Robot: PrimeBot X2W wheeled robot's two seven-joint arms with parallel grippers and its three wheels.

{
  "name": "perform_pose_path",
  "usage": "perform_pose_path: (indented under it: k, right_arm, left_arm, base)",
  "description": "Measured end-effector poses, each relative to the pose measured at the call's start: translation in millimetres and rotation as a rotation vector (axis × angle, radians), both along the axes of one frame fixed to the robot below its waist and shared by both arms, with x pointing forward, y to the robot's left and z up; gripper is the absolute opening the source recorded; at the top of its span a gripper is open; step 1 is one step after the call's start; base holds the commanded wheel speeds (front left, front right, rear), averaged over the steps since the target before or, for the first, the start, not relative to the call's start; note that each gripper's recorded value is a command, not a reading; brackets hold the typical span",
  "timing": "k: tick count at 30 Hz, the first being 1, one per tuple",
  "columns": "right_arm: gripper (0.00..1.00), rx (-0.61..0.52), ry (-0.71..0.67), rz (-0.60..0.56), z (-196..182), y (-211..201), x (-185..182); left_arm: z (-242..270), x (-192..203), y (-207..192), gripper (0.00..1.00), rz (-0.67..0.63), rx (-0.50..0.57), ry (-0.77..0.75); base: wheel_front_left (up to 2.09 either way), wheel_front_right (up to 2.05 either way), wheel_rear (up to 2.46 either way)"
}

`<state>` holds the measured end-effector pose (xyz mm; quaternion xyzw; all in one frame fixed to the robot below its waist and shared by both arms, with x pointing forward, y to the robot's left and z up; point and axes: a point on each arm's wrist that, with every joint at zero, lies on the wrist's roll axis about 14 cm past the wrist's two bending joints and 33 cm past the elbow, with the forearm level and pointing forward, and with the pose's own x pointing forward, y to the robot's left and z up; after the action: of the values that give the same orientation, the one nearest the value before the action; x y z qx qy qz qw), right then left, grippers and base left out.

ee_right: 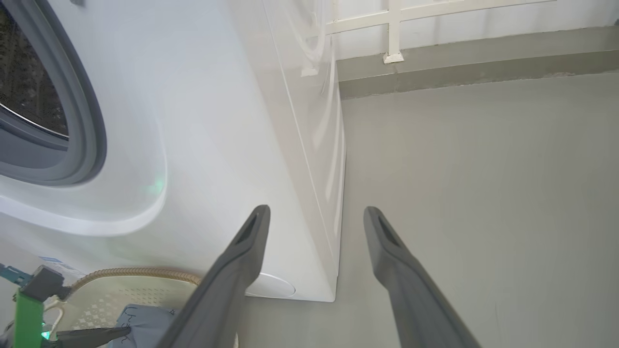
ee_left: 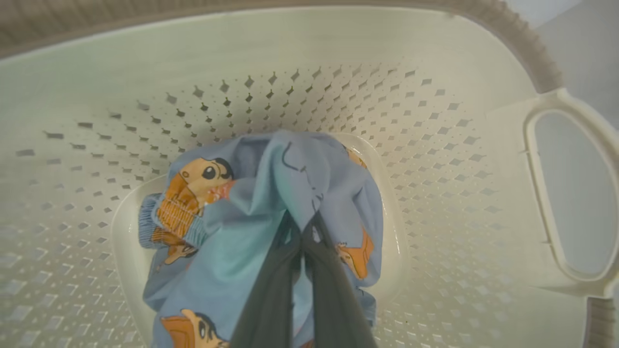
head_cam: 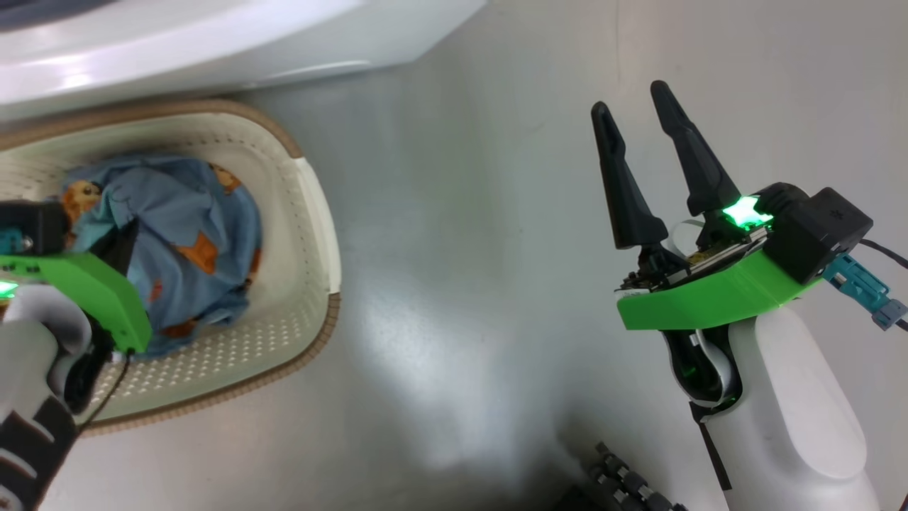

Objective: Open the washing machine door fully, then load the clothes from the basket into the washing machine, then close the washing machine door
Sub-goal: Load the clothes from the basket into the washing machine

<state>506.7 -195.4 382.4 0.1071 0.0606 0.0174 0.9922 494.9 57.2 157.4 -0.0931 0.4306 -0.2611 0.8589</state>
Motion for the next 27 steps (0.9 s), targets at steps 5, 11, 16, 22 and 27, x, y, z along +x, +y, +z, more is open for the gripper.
perform_pose_path:
  k: [5, 11, 16, 22, 27]
  right_arm:
    - [1.0, 0.01, -0.023, 0.007, 9.9, 4.0, 1.8]
    - [1.0, 0.022, -0.061, 0.019, 27.9, 9.9, 2.5]
    - [1.0, 0.026, -0.084, 0.025, 42.5, 13.7, -2.6]
    - [1.0, 0.022, -0.111, 0.024, 61.4, 14.7, -13.3]
    - [1.0, 0.025, -0.122, 0.023, 74.3, 16.5, -27.5]
  left_arm:
    - [19.7, 1.7, 3.8, 0.0, 0.02, -0.032, -0.049]
    - [43.3, -9.0, 8.7, 0.0, 0.04, -0.062, -0.071]
    - [72.3, -6.6, 10.7, 0.0, 0.084, -0.1, -0.117]
    - [115.6, -1.9, 14.8, 0.0, 0.143, -0.142, -0.221]
    - [148.1, -11.0, 21.9, 0.0, 0.186, -0.164, -0.293]
  base:
    - [0.0, 0.0, 0.0]
    - [0.0, 0.0, 0.0]
    - [0.0, 0.0, 0.0]
    - [0.0, 0.0, 0.0]
    - [0.0, 0.0, 0.0]
